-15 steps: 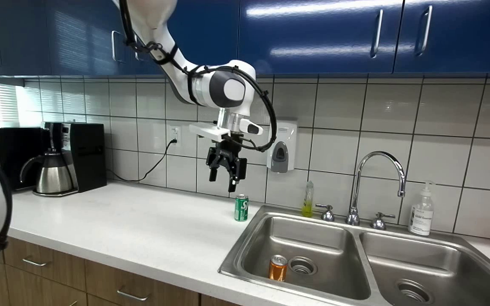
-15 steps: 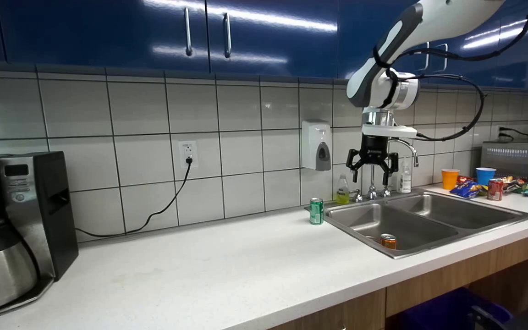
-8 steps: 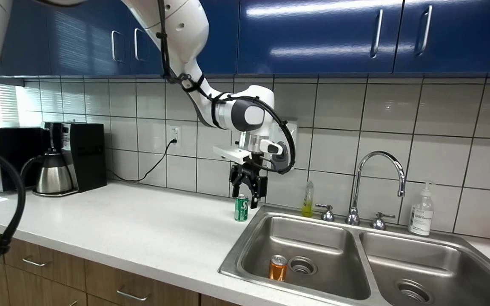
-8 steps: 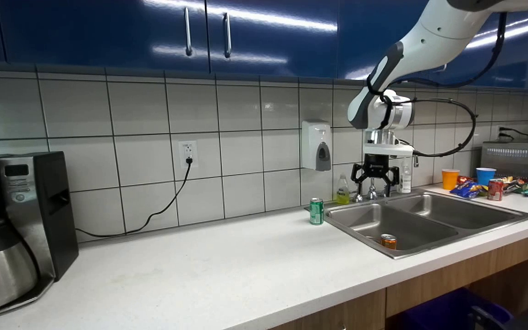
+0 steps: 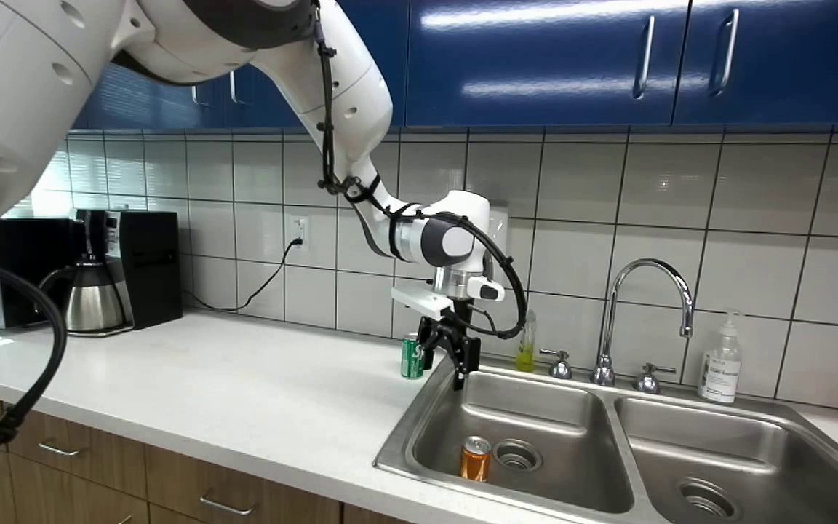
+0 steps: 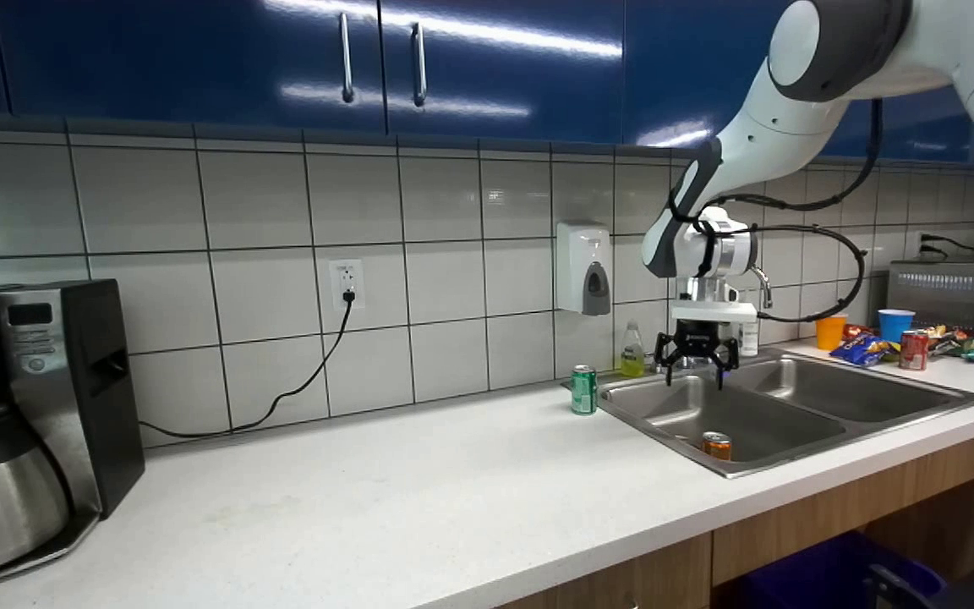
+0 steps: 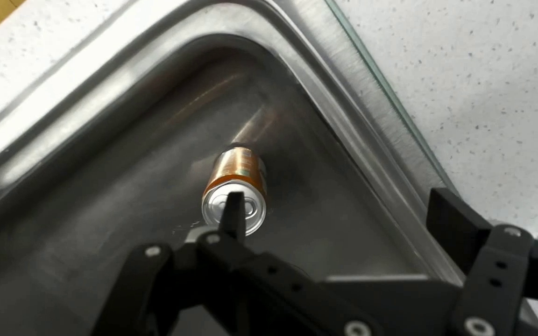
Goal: Remove the can from the sink
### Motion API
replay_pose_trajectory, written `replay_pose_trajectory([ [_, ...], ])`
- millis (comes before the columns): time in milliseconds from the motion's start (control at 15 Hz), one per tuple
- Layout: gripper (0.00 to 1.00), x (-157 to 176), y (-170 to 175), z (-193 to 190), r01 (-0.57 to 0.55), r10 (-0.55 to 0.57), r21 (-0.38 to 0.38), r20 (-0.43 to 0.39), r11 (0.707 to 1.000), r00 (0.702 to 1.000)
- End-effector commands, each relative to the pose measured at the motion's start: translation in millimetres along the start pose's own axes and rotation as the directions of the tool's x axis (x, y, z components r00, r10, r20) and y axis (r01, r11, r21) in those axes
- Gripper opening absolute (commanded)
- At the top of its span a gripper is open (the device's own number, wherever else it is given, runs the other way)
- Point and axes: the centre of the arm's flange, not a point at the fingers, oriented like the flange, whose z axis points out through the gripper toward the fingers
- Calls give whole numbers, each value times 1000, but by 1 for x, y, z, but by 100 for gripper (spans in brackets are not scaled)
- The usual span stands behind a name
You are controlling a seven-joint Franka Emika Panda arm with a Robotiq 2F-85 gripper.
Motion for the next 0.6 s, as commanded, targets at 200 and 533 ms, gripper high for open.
replay_pose_trajectory([
  [200,100,24,22,34,-43,43,3,2,999,999],
  [533,100,19,37,51,-66,66,-8,3,998,998],
])
